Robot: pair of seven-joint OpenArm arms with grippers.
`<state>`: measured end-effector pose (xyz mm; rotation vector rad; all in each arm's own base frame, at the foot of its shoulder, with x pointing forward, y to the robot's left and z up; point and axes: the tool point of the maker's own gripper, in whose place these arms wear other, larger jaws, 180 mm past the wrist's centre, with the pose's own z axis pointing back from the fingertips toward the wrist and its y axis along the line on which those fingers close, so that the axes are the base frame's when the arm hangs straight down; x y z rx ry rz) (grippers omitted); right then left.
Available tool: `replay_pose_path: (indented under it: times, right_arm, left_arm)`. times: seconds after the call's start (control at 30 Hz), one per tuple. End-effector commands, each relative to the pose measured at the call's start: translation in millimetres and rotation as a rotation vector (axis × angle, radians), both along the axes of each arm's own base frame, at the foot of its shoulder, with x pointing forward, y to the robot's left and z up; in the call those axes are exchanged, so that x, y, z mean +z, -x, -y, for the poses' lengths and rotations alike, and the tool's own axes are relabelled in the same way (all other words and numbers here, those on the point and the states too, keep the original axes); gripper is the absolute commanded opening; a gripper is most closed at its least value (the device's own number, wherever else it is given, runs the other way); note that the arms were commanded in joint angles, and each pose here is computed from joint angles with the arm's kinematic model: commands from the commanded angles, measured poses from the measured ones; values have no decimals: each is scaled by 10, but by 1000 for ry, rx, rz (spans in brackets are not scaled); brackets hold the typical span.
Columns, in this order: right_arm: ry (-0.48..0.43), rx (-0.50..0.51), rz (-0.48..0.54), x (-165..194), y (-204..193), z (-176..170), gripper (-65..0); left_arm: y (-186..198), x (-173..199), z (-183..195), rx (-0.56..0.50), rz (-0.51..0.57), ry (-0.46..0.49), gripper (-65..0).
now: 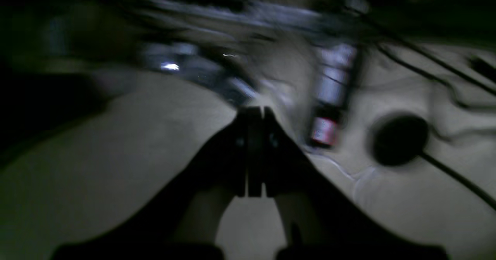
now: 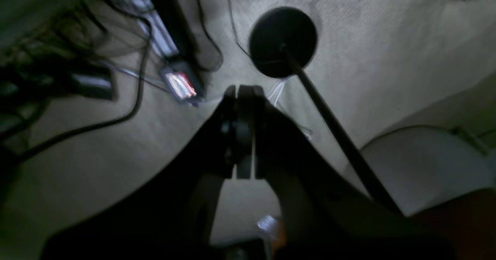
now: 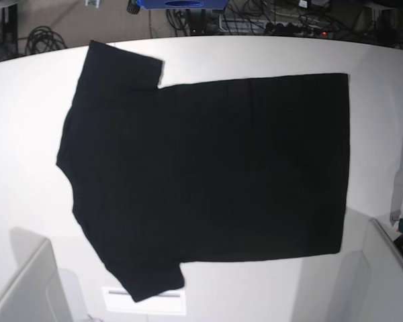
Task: Fold the T-shirt properly
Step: 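Move both grippers down toward the shirt's shoulder corners, then grasp the shirt's shoulder corners with the left and right grippers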
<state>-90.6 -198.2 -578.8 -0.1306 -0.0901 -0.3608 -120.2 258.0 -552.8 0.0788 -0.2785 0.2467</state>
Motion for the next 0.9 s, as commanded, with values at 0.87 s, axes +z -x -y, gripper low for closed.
replay_pose_path:
  times: [0.87]
  right_arm:
    - [-248, -175, 787, 2209, -2468, 741, -477]
  left_arm:
    - [-1607, 1909, -347, 40, 674, -127, -650]
